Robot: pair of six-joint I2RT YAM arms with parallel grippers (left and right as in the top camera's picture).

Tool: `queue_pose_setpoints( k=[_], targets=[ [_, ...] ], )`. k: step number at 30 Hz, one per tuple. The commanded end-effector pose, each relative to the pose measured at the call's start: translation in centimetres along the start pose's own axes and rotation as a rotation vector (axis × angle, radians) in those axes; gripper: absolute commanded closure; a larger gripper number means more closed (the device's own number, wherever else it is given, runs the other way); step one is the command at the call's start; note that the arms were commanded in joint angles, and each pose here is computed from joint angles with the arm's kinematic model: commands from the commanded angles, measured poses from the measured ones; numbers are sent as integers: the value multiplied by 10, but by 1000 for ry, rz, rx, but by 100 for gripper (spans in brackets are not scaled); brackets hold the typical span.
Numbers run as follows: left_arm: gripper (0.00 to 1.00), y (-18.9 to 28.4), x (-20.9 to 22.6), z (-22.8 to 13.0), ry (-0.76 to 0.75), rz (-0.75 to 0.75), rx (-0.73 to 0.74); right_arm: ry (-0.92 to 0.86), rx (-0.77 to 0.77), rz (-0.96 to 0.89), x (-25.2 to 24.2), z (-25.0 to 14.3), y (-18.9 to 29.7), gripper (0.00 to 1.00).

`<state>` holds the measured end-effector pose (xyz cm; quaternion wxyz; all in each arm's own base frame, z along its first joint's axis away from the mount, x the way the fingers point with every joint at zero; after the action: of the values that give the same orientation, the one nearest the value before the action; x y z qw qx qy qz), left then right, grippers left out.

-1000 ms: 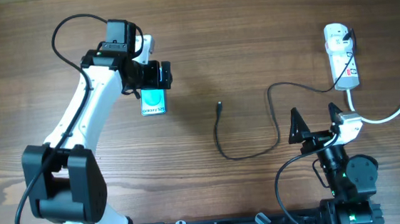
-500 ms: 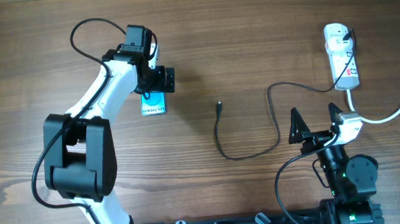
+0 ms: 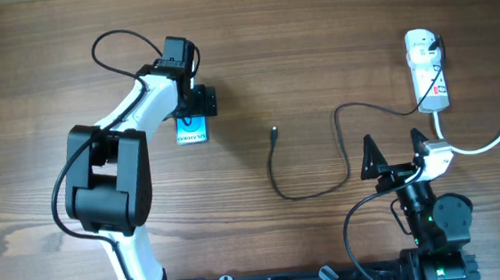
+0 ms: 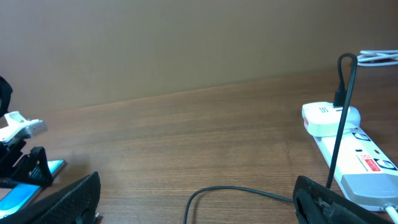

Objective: Plug charger to phone and switch on socket
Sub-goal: 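Reach the left gripper to the Galaxy S25 phone and grasp its top, then lift the phone upright with the left gripper, bottom edge facing right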

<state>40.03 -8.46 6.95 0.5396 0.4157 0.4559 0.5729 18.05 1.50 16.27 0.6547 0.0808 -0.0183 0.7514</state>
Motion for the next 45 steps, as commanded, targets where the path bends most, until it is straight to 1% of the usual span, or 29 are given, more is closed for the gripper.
queue_pose_setpoints(
  k=[1, 5, 11, 17, 20, 24, 28, 32, 33, 34, 35, 41, 43, 45],
  targets=[
    [8, -6, 1, -10, 8, 9, 37, -5, -6, -5, 0, 1, 0, 0],
    [15, -5, 1, -17, 7, -2, 79, -5, -6, -5, 0, 1, 0, 0],
    [25, -5, 1, -18, 12, -4, 83, -5, -6, -5, 0, 1, 0, 0],
    [25, -2, 0, -15, 15, -6, 75, -5, -6, -5, 0, 1, 0, 0],
    [26, 20, -2, -3, 17, -20, 31, -5, -6, -5, 0, 1, 0, 0],
    [26, 63, -5, 13, 22, -54, -78, -5, -6, -6, 0, 1, 0, 0],
    [26, 99, -4, 19, 32, -81, -166, -5, -6, -6, 0, 1, 0, 0],
    [27, 140, -4, 18, 148, -142, -241, -5, -6, -6, 0, 1, 0, 0],
    [29, 148, -5, 17, 180, -171, -248, -5, -6, -6, 0, 1, 0, 0],
    [33, 158, -8, 13, 269, -230, -235, -5, -6, -5, 0, 1, 0, 0],
    [34, 161, -10, 12, 285, -255, -226, -5, -6, -5, 0, 1, 0, 0],
    [34, 166, -28, 2, 339, -435, -111, -5, -6, -5, 0, 1, 0, 0],
    [34, 168, -32, 0, 336, -483, -81, -5, -6, -5, 0, 1, 0, 0],
    [34, 169, -35, -4, 366, -512, -39, -5, -6, -5, 0, 1, 0, 0]
  ],
)
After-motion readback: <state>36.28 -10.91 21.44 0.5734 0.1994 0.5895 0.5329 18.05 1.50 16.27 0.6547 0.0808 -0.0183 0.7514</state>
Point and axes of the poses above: each gripper's point midway between its finger pads, its own y axis back along the fingers, its own x axis along the line the jaws close on, z = x × y, the point moved 7 cm from there along y, back along the fingers, and after that the axes turned 4 degrees about y, right-handed, at the moved point
